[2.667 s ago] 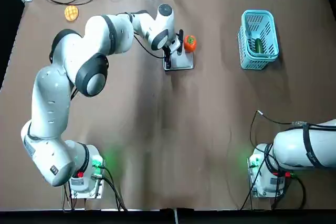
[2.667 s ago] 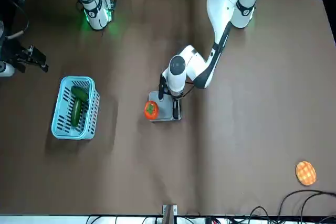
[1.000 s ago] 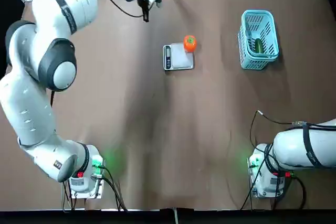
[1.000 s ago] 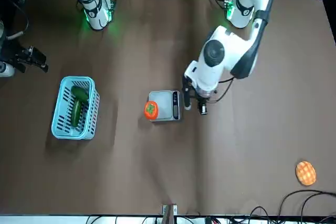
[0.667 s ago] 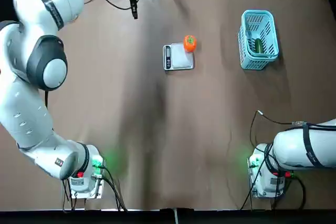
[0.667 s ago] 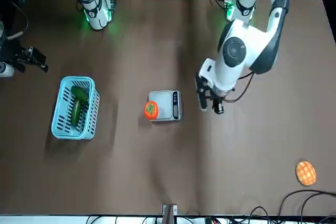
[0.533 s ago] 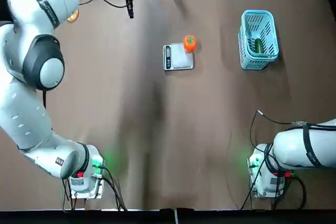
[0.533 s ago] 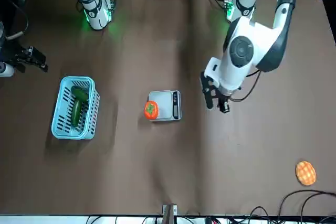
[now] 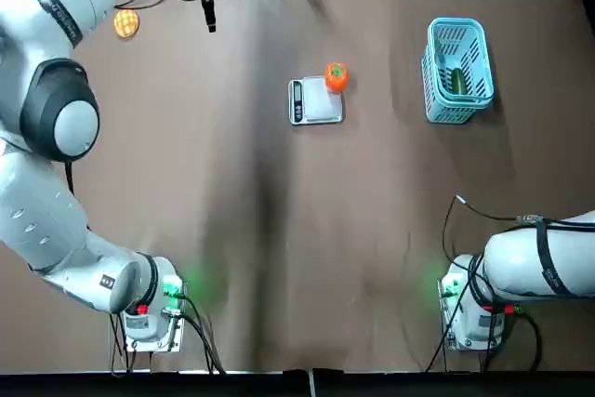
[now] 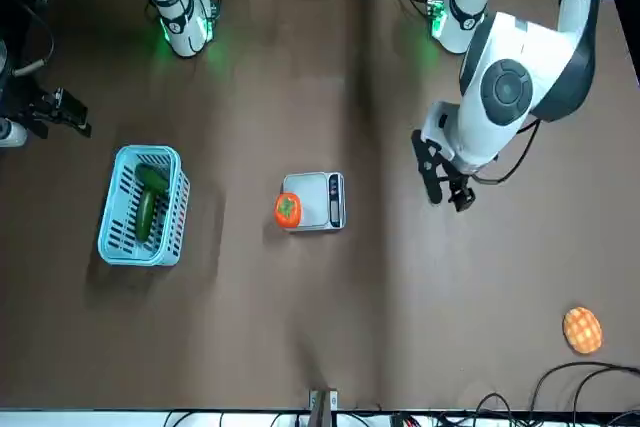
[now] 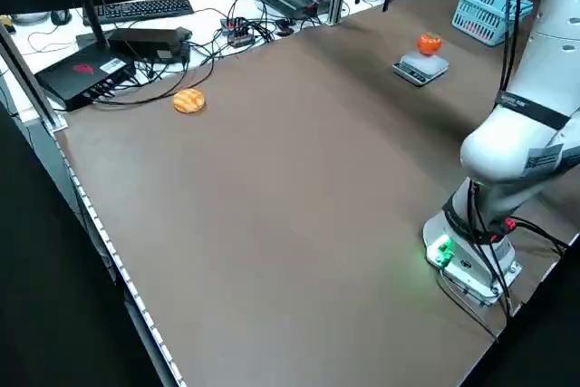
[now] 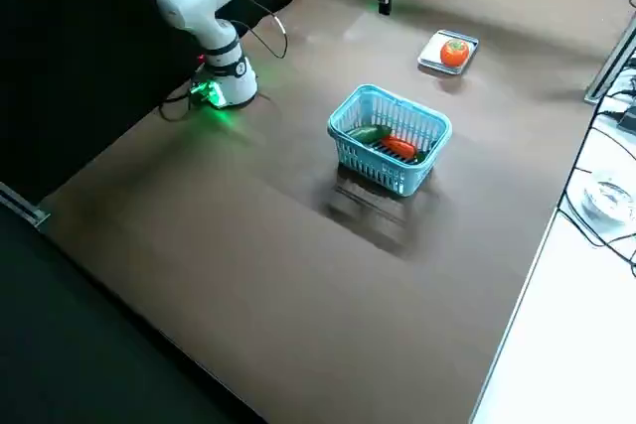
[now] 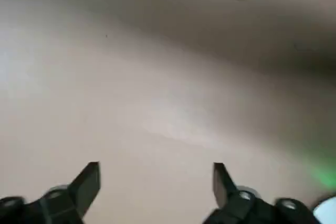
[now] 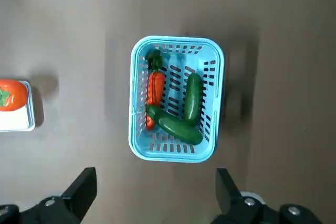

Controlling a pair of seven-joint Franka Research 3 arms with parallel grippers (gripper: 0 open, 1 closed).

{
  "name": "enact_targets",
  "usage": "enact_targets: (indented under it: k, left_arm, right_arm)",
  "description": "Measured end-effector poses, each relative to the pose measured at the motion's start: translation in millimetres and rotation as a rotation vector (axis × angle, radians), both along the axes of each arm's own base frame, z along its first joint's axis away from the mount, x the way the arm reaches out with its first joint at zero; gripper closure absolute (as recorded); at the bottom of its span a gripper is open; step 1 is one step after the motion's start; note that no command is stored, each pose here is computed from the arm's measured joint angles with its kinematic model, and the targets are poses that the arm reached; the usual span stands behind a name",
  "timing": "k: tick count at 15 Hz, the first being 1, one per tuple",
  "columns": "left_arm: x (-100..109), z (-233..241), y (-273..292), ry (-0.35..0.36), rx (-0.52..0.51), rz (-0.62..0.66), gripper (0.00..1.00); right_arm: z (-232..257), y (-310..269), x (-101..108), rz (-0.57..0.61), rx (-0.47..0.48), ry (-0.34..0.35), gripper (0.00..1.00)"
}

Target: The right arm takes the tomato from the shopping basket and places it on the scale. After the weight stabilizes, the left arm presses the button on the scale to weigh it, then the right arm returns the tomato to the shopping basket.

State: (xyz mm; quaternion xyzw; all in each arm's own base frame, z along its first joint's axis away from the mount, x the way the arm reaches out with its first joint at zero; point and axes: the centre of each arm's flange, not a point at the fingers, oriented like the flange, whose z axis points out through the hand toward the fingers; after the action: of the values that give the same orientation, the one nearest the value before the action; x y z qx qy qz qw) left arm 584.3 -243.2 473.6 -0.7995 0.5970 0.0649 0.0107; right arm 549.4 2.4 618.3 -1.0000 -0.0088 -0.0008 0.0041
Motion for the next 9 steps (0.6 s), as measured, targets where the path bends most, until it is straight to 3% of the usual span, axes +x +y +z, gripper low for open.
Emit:
enact_targets:
  k: [1,5,9]
  left_arm:
    - [-2.7,4.5,4.4,0.012,0.007,0.006,0.00]
    - [-4.9,20.1,48.3,0.069,0.033,0.076,0.00]
    - [-4.6,36.9,86.9,0.079,0.039,0.145,0.00]
  right_arm:
    - [0.0,0.0,0.0,0.000,0.000,0.000,0.00]
    - [-0.3,0.0,-0.1,0.000,0.000,0.002,0.01]
    - [-1.1,-0.2,-0.5,-0.001,0.000,0.008,0.00]
